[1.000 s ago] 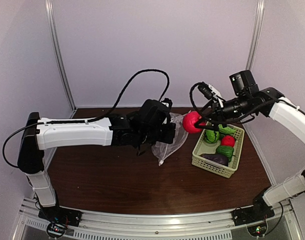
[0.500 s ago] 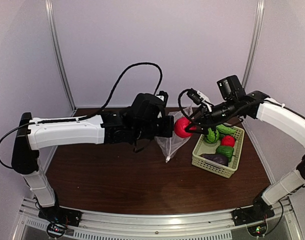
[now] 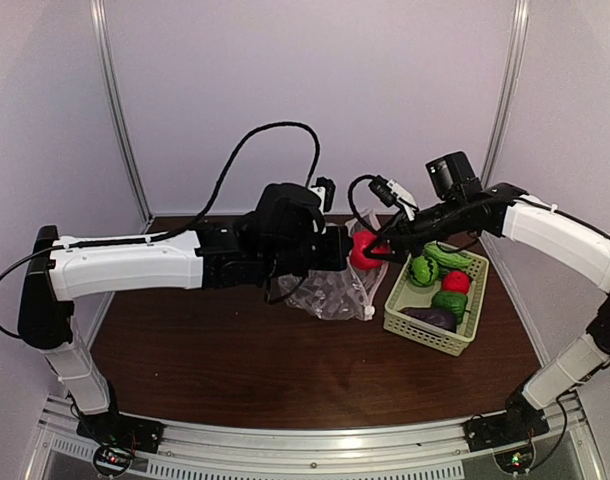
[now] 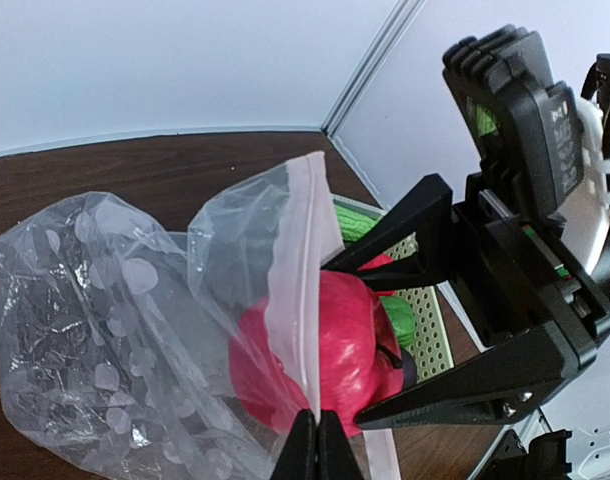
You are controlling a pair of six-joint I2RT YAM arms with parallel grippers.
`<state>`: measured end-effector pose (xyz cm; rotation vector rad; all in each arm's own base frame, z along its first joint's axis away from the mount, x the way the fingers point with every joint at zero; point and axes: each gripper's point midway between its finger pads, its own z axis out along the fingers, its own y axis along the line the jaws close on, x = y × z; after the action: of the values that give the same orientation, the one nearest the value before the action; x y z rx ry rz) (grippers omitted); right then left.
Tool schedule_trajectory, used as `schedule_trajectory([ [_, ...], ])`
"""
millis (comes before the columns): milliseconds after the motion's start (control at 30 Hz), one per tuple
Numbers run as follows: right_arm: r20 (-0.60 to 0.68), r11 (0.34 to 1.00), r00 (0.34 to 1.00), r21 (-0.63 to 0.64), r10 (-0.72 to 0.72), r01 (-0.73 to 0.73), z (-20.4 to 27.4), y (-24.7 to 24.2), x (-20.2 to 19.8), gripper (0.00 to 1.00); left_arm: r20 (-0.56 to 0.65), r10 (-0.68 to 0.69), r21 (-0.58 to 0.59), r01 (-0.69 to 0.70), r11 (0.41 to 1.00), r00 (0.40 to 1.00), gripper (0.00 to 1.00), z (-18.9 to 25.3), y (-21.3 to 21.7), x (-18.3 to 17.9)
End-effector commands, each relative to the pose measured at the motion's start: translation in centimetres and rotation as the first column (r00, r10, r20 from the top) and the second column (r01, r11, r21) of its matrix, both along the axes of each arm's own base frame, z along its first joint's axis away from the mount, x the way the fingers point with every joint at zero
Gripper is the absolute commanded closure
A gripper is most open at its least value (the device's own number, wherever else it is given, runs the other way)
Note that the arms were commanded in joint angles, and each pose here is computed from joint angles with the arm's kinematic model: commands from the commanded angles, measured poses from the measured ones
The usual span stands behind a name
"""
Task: Place the food in the zip-top bag and seal the zipper
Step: Place the fake fruit in the zipper food storage bag, then pick up the fake fruit from the bin.
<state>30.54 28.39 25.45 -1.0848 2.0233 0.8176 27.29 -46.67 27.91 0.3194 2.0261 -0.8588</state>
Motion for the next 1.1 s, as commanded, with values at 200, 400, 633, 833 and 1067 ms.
schedule_trajectory([
  [200, -0.023, 0.993, 0.997, 0.095, 0.074, -0.071, 3.3, 1.7, -1.4, 0.02, 0.021, 0.037, -0.026, -0.036, 0.999, 0.999, 1.00, 1.0, 0.8, 0.8],
  [400, 0.063, 0.986, 0.993, 0.125, 0.102, -0.110, 7.5, 0.1, -3.4, 0.00, 0.015, 0.064, 0.010, -0.064, 0.998, 0.998, 1.00, 0.0, 2.1, 1.9],
  [633, 0.083, 0.961, 0.996, 0.276, -0.034, 0.010, 12.3, -6.5, -1.9, 0.01, 0.134, 0.155, 0.009, -0.157, 0.987, 0.979, 1.00, 1.4, 7.0, 3.8],
  [833, 0.046, 0.965, 0.965, 0.069, -0.258, 0.255, 4.7, -12.3, 2.3, 0.03, 0.144, 0.061, 0.023, -0.065, 0.998, 0.988, 1.00, -0.3, 5.7, 3.0],
  [1067, 0.017, 0.923, 0.955, -0.255, -0.296, 0.290, -4.0, -16.1, 3.8, 0.10, 0.127, -0.012, 0.071, 0.003, 0.997, 0.992, 1.00, -0.1, 3.6, 2.4],
])
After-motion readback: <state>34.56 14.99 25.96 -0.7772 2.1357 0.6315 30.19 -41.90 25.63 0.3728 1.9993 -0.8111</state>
